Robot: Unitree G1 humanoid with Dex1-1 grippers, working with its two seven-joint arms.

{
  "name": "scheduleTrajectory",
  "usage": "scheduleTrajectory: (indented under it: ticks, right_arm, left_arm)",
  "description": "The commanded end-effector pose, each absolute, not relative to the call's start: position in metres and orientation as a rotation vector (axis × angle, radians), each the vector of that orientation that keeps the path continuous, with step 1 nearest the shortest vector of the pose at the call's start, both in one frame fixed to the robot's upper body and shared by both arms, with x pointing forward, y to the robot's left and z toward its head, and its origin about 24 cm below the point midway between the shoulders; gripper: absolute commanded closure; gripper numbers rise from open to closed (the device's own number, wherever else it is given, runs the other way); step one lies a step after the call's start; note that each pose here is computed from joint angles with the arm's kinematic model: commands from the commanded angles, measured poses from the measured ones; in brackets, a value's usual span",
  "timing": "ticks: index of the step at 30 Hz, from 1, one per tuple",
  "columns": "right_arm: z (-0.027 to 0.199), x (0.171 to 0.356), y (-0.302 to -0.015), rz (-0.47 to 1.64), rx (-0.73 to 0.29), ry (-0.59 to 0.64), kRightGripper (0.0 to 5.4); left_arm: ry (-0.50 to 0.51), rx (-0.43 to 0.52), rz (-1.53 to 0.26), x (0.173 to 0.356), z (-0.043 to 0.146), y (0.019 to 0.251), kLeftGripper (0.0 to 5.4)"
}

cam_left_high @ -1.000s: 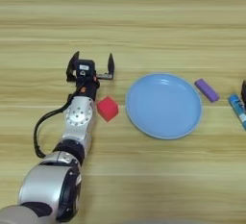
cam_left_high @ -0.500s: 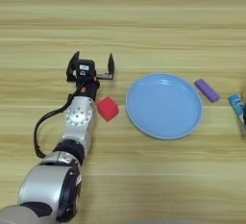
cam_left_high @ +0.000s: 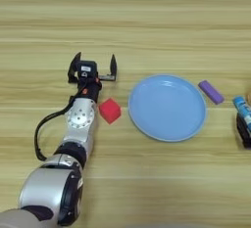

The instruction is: Move the objects on the table

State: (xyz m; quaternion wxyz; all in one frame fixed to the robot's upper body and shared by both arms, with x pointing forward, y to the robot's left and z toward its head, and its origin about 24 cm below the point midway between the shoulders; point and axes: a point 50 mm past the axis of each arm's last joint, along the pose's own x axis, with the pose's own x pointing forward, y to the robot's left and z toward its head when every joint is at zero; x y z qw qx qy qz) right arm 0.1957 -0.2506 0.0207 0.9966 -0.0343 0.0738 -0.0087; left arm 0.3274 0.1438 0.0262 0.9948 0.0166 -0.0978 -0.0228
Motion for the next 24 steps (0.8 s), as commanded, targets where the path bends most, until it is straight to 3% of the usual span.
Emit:
scheduleTrajectory:
  ticks: [1, 15, 24]
  right_arm:
    - [0.015, 0.199, -0.249, -0.009, -0.060, 0.171, 0.03]
    - [0.001, 0.208, -0.241, 0.028, -0.056, 0.239, 0.03]
    - [-0.005, 0.205, -0.239, 0.053, -0.096, 0.280, 1.02]
  left_arm:
    - [-0.213, 0.046, -0.056, 0.330, 0.030, 0.141, 0.00]
    - [-0.215, 0.047, -0.056, 0.330, 0.031, 0.141, 0.00]
    - [-0.213, 0.046, -0.055, 0.330, 0.030, 0.141, 0.00]
